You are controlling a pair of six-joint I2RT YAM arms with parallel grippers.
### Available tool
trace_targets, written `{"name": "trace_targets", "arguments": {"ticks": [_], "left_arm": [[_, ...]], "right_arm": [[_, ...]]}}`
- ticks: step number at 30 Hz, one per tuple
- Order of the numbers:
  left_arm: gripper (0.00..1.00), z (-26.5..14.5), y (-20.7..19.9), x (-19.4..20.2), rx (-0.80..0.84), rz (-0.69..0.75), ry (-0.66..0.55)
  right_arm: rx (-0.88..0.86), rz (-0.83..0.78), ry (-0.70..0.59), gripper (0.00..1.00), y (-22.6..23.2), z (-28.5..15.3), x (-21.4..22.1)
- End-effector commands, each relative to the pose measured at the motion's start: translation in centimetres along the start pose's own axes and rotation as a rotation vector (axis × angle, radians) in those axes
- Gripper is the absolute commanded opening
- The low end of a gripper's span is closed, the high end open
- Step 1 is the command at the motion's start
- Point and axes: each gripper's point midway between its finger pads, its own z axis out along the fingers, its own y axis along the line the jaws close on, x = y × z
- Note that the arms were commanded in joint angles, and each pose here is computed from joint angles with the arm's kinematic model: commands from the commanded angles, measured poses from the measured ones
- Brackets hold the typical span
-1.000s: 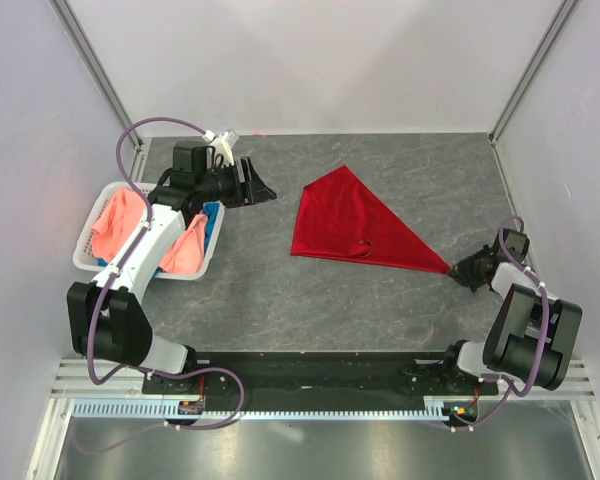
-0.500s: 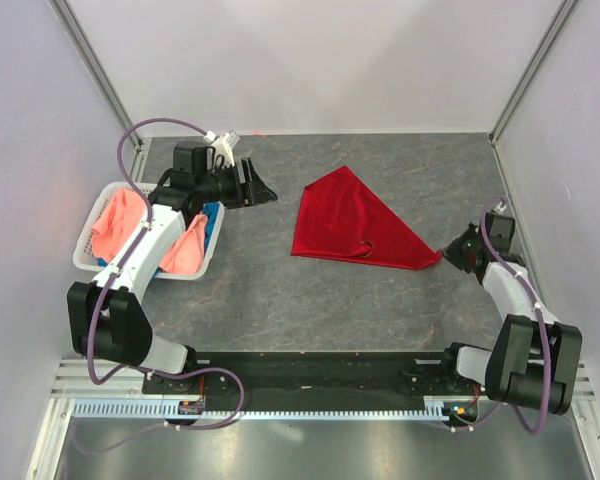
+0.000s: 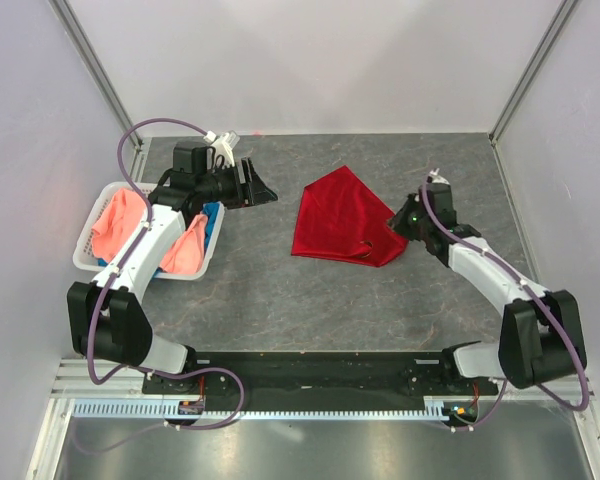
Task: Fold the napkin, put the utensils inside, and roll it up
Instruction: Fold the napkin
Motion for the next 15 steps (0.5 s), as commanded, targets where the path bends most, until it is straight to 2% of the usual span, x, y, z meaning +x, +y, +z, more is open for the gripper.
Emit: {"name": "trace_targets", "arguments": {"ticks": [1,7,15], "left_arm": [[0.72,-0.5,-0.7,-0.6,0.026,0.026,-0.024],[0.71,-0.6,-0.7,-0.6,0.026,0.031,-0.027],[0.72,-0.6,-0.7,-0.6,0.025,0.03,-0.026]], "right_arm": [[-0.122,-0.011,-0.071,0.0,6.1,1.0,-1.6],[-0.222,-0.047,-0.036,0.0,11.5,2.8,0.2],[-0.294,-0.089,0.023,0.0,15.8,4.0,2.9]]}}
